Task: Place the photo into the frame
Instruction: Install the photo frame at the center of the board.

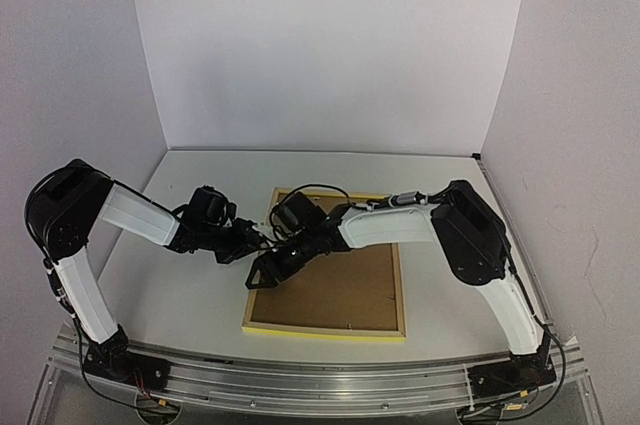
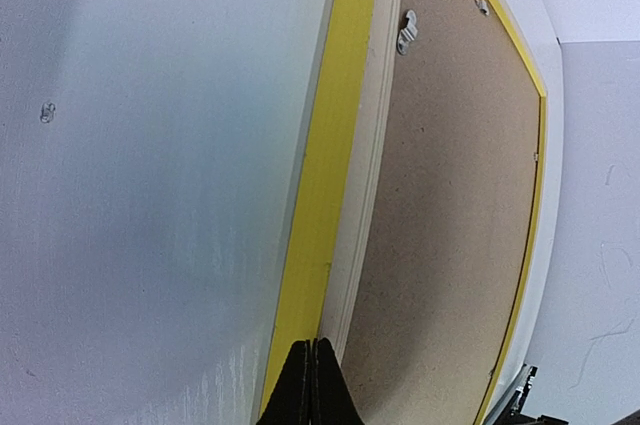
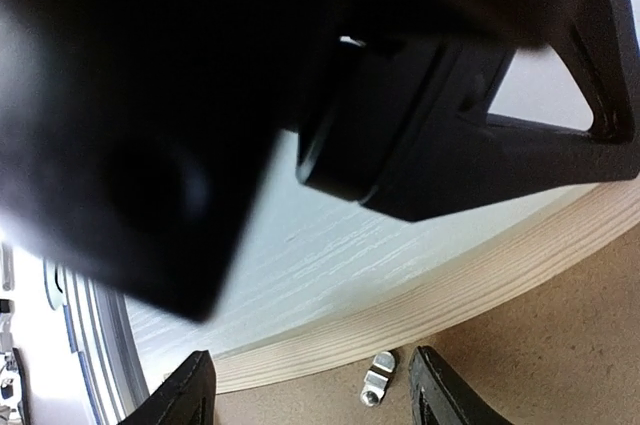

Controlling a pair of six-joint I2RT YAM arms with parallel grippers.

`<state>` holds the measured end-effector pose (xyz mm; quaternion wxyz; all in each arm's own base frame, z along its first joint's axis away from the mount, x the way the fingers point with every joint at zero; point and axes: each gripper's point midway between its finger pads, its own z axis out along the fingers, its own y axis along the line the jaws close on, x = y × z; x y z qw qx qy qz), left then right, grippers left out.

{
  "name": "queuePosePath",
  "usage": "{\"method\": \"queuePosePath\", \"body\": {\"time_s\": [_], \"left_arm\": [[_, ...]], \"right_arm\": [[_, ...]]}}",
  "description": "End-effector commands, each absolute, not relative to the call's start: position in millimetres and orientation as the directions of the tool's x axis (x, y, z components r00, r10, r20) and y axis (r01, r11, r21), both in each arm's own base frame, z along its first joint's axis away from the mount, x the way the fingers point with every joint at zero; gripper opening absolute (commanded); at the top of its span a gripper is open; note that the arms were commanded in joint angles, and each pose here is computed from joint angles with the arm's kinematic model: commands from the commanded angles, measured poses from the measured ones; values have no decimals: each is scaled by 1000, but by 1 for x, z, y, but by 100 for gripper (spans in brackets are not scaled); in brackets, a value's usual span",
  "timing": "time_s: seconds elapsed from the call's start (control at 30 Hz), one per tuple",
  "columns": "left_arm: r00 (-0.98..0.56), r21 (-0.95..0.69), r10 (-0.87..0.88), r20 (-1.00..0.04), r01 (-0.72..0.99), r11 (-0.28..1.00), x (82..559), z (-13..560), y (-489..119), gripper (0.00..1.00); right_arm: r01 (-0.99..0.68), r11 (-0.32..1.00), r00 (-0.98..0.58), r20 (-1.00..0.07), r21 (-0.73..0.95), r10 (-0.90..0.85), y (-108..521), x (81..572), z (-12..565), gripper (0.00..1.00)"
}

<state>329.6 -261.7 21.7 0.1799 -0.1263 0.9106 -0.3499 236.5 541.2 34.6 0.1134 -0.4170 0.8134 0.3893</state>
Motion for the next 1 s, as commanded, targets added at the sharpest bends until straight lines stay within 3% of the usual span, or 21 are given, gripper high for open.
{"method": "queuePosePath", "body": {"time_s": [0.0, 0.17, 0.43, 0.53, 0.7, 0.97], "left_arm": [[-947, -510, -313, -68, -237, 827, 274, -45, -239, 0], [-945, -506, -318, -73, -240, 828, 273, -43, -236, 0], [-947, -502, -313, -73, -236, 832, 270, -43, -235, 0], [-948, -502, -311, -75, -233, 833, 269, -43, -234, 0], [-948, -501, -309, -77, -231, 834, 267, -42, -232, 0], [-948, -502, -308, -76, -230, 834, 266, -41, -232, 0]], "right_arm": [[-721, 448, -678, -404, 528, -614, 536, 191, 35, 64], [-678, 529, -736, -475, 511, -483, 535, 215, 70, 63], [-615, 574, -783, -502, 541, -366, 518, 236, 73, 57], [-606, 591, -787, -512, 533, -345, 507, 241, 77, 49], [-552, 610, -826, -474, 568, -306, 506, 247, 74, 22], [-481, 625, -874, -392, 615, -287, 526, 252, 44, 9]]}}
